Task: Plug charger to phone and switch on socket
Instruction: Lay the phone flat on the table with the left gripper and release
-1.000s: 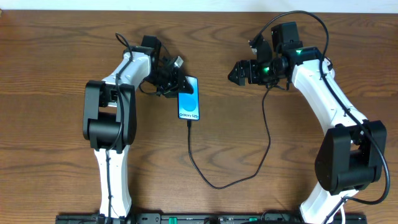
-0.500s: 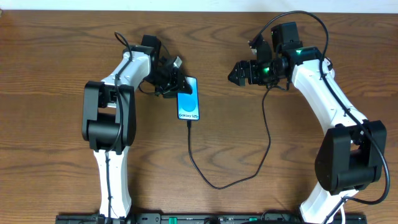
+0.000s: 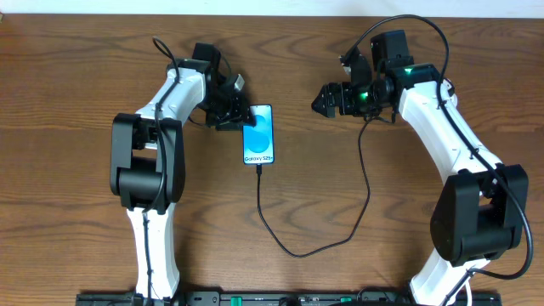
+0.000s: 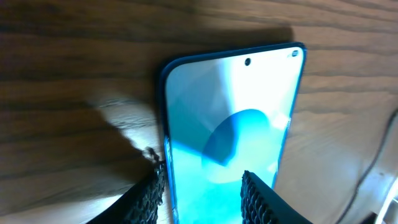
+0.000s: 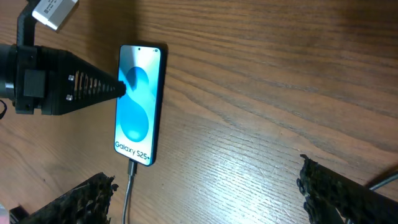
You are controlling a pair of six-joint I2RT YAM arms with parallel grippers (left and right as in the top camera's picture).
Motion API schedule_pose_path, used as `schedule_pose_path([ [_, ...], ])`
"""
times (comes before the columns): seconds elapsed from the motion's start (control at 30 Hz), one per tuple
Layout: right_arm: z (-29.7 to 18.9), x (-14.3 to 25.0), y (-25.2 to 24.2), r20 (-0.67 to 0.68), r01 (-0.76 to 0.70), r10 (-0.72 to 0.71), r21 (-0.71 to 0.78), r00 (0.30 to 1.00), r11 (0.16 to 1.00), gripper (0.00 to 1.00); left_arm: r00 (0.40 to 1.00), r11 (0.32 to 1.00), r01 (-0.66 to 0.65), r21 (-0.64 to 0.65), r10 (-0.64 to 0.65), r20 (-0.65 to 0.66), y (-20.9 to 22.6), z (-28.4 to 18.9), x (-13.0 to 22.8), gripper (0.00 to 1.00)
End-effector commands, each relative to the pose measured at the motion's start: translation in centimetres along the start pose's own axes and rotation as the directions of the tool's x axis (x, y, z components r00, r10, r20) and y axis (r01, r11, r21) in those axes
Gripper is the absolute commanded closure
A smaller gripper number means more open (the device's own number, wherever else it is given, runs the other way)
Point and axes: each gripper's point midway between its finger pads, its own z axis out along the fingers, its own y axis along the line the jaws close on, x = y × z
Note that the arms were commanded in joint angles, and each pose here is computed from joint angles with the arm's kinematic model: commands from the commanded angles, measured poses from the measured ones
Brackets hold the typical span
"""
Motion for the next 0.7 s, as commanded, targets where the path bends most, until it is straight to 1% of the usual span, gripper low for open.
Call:
schedule_pose_path([
  [0.0, -0.8, -0.7, 0.9, 0.027, 0.036, -0.036, -0.003, 0.999, 0.999, 0.06, 0.999, 0.974, 0.024, -0.226, -0.032, -0.031, 5.4, 1.5, 0.9, 0.57],
  [0.17, -0.8, -0.7, 0.9, 0.026, 0.036, -0.036, -0.002, 0.999, 0.999, 0.06, 0.999, 0.957, 0.025, -0.289, -0.036, -0.032, 6.5, 1.1, 1.0, 0.56],
  [0.3, -0.8, -0.5, 0.9, 0.02, 0.032, -0.031, -0.002, 0.999, 1.0, 0.08, 0.998, 0.956, 0.051, -0.288, -0.059, -0.018, 6.6, -0.7, 0.6, 0.57],
  [0.47, -0.9, -0.4, 0.8, 0.015, 0.028, -0.028, -0.001, 0.999, 1.0, 0.09, 0.994, 0.96, 0.087, -0.266, -0.067, 0.082, 5.6, -7.0, -0.9, 0.57],
  [0.53, -0.9, -0.4, 0.8, 0.015, 0.028, -0.028, -0.001, 1.0, 1.0, 0.08, 0.989, 0.972, 0.087, -0.218, -0.057, 0.14, 4.1, -10.1, -1.3, 0.56],
  [0.67, -0.9, -0.2, 0.8, 0.009, 0.024, -0.024, 0.0, 1.0, 1.0, 0.09, 0.962, 0.991, 0.049, -0.121, -0.014, 0.274, 0.7, -16.2, -1.4, 0.51],
])
